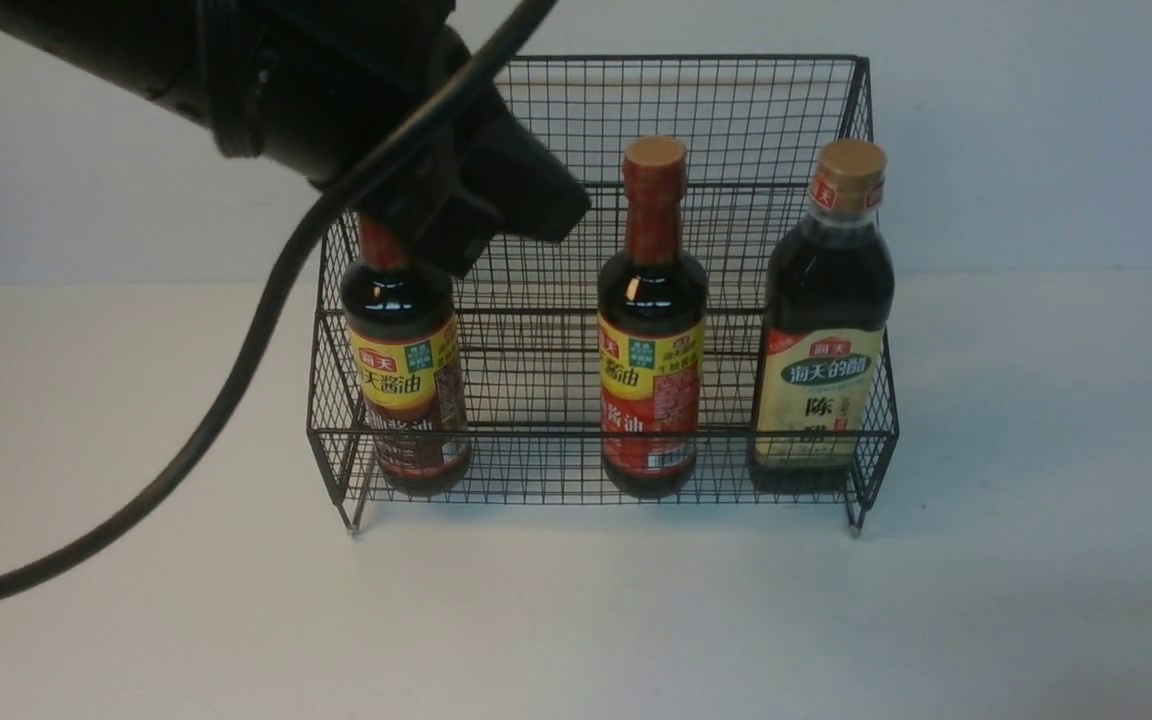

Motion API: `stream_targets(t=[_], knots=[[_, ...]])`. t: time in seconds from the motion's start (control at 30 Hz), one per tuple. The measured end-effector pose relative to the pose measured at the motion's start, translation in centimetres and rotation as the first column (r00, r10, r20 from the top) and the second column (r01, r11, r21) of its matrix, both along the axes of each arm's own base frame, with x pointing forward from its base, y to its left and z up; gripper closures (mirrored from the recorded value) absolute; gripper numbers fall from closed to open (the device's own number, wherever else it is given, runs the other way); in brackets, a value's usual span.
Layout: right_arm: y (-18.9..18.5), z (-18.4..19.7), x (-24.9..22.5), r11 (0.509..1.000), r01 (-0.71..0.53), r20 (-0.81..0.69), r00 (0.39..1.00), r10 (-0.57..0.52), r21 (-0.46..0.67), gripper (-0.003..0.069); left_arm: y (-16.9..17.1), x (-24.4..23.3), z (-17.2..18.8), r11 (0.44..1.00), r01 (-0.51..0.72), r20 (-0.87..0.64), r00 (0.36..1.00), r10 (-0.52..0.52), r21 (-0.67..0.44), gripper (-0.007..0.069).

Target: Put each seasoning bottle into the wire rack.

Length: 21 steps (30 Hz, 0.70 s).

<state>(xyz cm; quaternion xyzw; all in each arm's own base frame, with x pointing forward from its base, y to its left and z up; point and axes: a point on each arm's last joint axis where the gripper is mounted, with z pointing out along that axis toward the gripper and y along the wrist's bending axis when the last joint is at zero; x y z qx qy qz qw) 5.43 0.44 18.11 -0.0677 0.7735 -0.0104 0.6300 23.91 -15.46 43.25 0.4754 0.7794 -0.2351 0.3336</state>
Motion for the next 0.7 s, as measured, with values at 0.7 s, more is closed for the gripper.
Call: stream_targets(t=[0.7], knots=[[-0.2, 0.0, 0.0, 0.999, 0.041, 0.001, 0.999, -0.041, -0.010, 0.0657, 9.4, -17.5, -2.0, 0.930, -0.327, 0.081, 0.936, 0.343, -0.167, 0.0630]])
